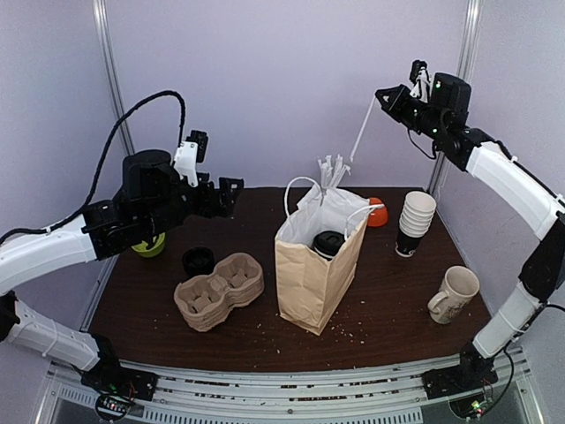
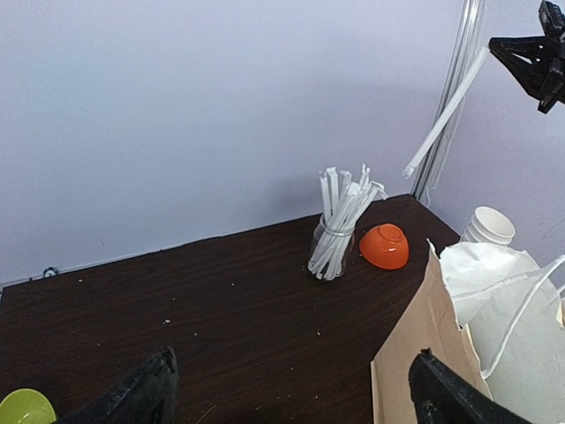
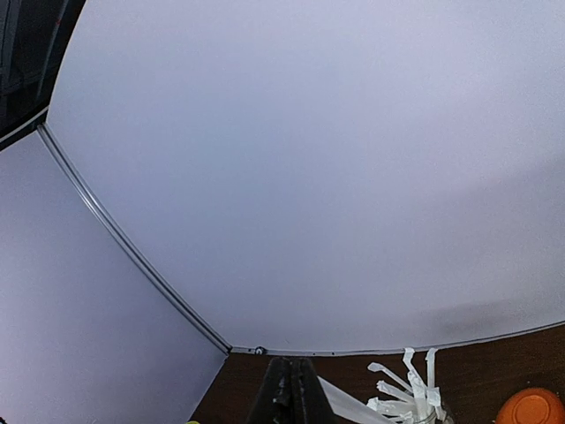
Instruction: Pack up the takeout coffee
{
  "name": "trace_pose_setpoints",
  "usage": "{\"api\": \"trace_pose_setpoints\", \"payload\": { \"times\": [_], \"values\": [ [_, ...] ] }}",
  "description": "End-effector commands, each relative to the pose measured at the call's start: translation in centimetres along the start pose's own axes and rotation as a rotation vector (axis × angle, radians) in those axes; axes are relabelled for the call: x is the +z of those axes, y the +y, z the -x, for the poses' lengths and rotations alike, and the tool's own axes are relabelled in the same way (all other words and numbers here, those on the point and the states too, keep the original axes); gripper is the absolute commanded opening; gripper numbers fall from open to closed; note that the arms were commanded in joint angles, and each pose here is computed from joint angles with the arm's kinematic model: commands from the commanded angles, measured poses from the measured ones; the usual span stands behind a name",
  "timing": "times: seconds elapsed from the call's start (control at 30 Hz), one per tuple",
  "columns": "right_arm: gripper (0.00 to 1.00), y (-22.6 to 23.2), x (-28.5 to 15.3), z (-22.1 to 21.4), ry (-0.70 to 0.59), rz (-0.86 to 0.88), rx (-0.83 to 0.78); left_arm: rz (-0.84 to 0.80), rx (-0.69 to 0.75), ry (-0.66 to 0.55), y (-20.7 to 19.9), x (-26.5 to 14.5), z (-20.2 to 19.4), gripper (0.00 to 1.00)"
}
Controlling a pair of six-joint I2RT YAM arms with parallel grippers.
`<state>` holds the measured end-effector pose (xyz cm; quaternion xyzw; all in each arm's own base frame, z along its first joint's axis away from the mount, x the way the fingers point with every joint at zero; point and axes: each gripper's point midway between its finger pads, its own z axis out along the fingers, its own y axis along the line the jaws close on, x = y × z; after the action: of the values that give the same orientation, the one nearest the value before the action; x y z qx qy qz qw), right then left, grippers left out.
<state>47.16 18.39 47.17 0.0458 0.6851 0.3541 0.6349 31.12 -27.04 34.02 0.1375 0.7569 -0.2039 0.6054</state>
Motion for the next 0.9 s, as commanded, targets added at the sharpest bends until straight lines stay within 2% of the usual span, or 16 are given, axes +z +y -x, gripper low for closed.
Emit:
{"api": "trace_pose_setpoints", "payload": {
  "times": [0.0, 0.2, 0.47, 0.67, 0.87],
  "values": [
    [0.0, 3.0, -2.5, 0.7, 0.029, 0.11, -0.02, -0.039, -0.049, -0.117, -0.6, -1.1, 4.5, 0.95],
    [0.0, 6.0, -6.2, 1.6, 0.032, 0.222, -0.049, -0.118, -0.063, -0.142, -2.1, -1.2, 5.6, 0.95],
    [0.0, 8.7, -12.0, -0.6, 0.088, 0.395, -0.109, -0.331, -0.017, -0.18, -5.9, -2.1, 6.9, 0.98],
    [0.0, 7.2, -14.7, -1.8, 0.088, 0.325, -0.172, -0.459, 0.059, -0.124, -8.5, -1.7, 6.4, 0.98],
    [0.0, 8.0, -15.8, -1.8, 0.075, 0.373, -0.157, -0.511, 0.102, -0.013, -10.0, 0.1, 4.4, 0.98]
  ]
}}
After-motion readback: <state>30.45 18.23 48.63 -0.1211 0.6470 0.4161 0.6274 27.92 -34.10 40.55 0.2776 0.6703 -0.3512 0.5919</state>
